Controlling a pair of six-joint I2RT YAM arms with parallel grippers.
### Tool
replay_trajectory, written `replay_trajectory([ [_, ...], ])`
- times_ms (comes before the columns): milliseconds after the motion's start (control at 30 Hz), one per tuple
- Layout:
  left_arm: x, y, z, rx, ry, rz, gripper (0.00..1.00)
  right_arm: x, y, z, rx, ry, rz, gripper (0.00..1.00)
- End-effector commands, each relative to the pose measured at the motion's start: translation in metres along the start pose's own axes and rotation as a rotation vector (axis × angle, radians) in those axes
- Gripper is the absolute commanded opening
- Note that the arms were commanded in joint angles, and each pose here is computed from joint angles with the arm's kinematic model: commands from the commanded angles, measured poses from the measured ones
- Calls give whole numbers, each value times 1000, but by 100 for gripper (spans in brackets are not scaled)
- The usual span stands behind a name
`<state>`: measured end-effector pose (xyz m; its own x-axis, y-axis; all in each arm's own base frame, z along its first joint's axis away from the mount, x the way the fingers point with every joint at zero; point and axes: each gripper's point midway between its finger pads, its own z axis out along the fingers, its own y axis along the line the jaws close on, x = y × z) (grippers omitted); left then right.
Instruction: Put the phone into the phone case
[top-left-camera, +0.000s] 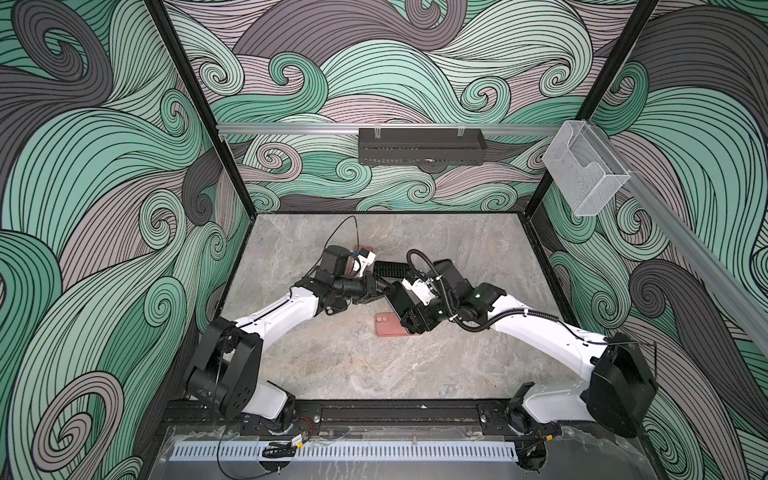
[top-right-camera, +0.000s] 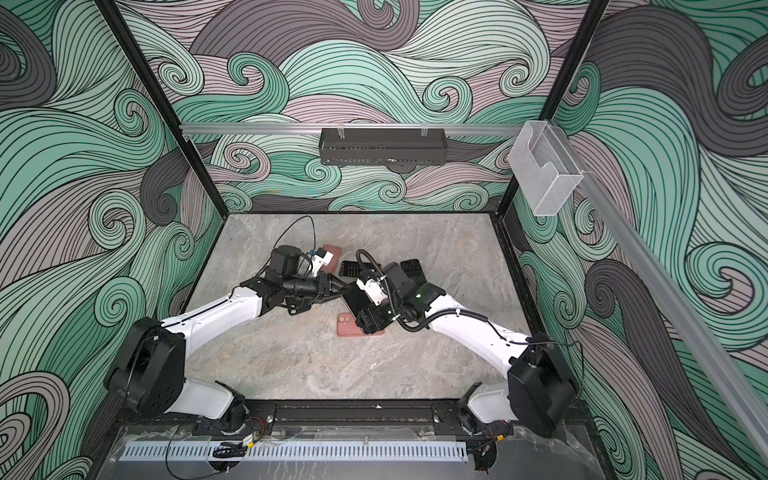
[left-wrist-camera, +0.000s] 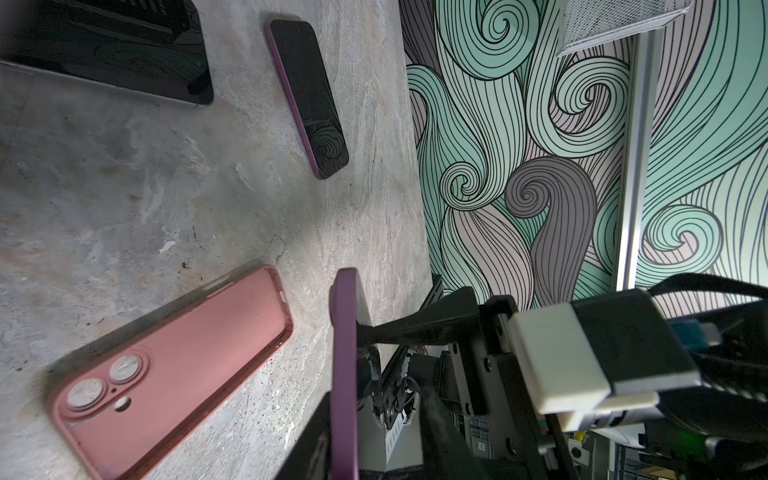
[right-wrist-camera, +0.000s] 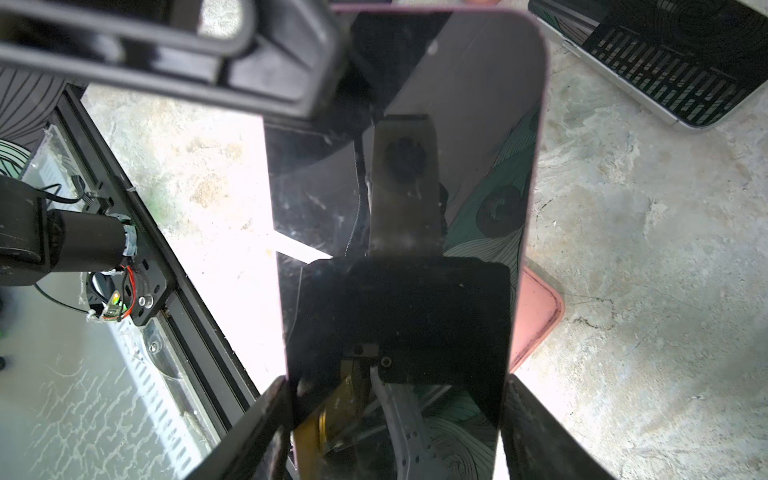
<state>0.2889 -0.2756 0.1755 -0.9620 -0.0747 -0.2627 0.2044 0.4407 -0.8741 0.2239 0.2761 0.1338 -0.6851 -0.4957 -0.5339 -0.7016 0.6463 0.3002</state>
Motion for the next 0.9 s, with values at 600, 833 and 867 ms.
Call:
replay_trajectory([
  [600, -11, -9, -3, 31, -23, -6, 0, -25, 2, -14, 48, -84, -61, 38],
  [833, -24, -16, -18, 20, -97, 9, 0, -22, -4, -16, 83, -80, -32, 76],
  [867, -26, -18, -21, 20, -113, 15, 0, -23, -4, -17, 84, -82, -29, 80],
])
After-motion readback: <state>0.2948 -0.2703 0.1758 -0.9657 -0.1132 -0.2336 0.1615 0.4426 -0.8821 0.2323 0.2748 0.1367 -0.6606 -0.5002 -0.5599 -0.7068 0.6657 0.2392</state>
